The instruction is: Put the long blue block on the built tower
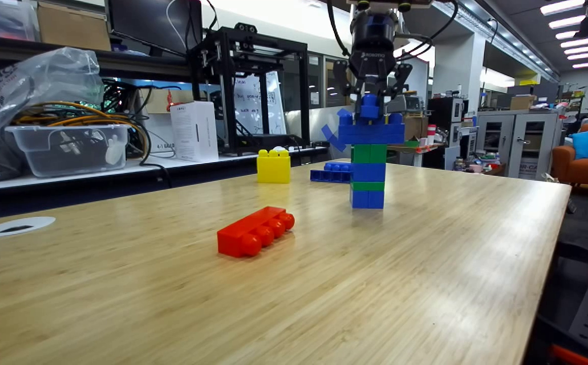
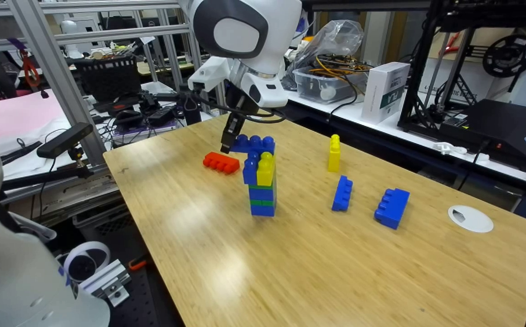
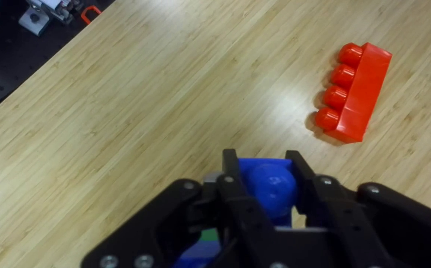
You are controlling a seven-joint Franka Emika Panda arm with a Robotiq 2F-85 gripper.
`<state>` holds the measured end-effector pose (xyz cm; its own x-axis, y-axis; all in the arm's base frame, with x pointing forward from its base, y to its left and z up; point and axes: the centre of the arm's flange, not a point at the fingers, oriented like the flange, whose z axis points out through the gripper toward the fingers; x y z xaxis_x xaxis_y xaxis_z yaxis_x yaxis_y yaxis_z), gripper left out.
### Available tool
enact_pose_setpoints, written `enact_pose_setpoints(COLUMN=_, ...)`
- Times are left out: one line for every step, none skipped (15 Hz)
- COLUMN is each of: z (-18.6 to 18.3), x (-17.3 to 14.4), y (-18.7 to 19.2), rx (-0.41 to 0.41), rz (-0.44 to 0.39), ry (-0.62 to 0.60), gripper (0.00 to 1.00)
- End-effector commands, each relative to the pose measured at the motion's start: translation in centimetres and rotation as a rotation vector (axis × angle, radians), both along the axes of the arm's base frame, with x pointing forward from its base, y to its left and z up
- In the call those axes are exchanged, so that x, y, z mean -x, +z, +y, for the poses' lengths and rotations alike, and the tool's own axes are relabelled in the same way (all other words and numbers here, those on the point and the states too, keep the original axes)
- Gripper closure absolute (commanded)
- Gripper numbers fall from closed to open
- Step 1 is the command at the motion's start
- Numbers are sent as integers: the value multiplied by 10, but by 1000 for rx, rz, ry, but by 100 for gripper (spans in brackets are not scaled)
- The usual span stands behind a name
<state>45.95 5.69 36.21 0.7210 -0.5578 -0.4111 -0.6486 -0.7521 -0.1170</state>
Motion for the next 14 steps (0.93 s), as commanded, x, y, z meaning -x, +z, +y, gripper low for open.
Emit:
enact_pose_setpoints(z=7, x=-12, y=-4, rx=-1, rz=42, ry=-13, gripper=90)
enact_pose_setpoints(z=8, x=-14, y=-5, rx=2, rz=45, ry=-14, gripper=90)
enact_pose_setpoints(z=10, x=-15, y=-4, rx=5, rz=47, ry=-16, gripper=90)
enact_pose_setpoints(z=11, x=-16, y=-4, rx=7, rz=49, ry=-19, gripper=90)
enact_pose_setpoints(z=11, x=-17, y=-4, rx=8, rz=50, ry=-21, gripper=90)
enact_pose_setpoints(z=11, x=-17, y=-4, rx=9, rz=51, ry=-22, gripper=90)
enact_pose_setpoints(z=11, x=-17, y=-4, rx=11, rz=52, ry=-22, gripper=90)
enact_pose_setpoints(z=11, x=-16, y=-3, rx=13, rz=53, ry=-23, gripper=90)
enact_pose_setpoints(z=10, x=-15, y=-3, rx=16, rz=55, ry=-23, gripper=90)
enact_pose_setpoints(z=10, x=-14, y=-3, rx=20, rz=57, ry=-23, gripper=90)
enact_pose_setpoints(z=9, x=-13, y=-3, rx=22, rz=60, ry=-21, gripper=90)
enact_pose_setpoints(z=9, x=-13, y=-4, rx=26, rz=65, ry=-17, gripper=90)
enact_pose_setpoints(z=8, x=-12, y=-4, rx=26, rz=68, ry=-10, gripper=90)
enact_pose_setpoints(z=9, x=-11, y=-5, rx=27, rz=71, ry=-7, gripper=90)
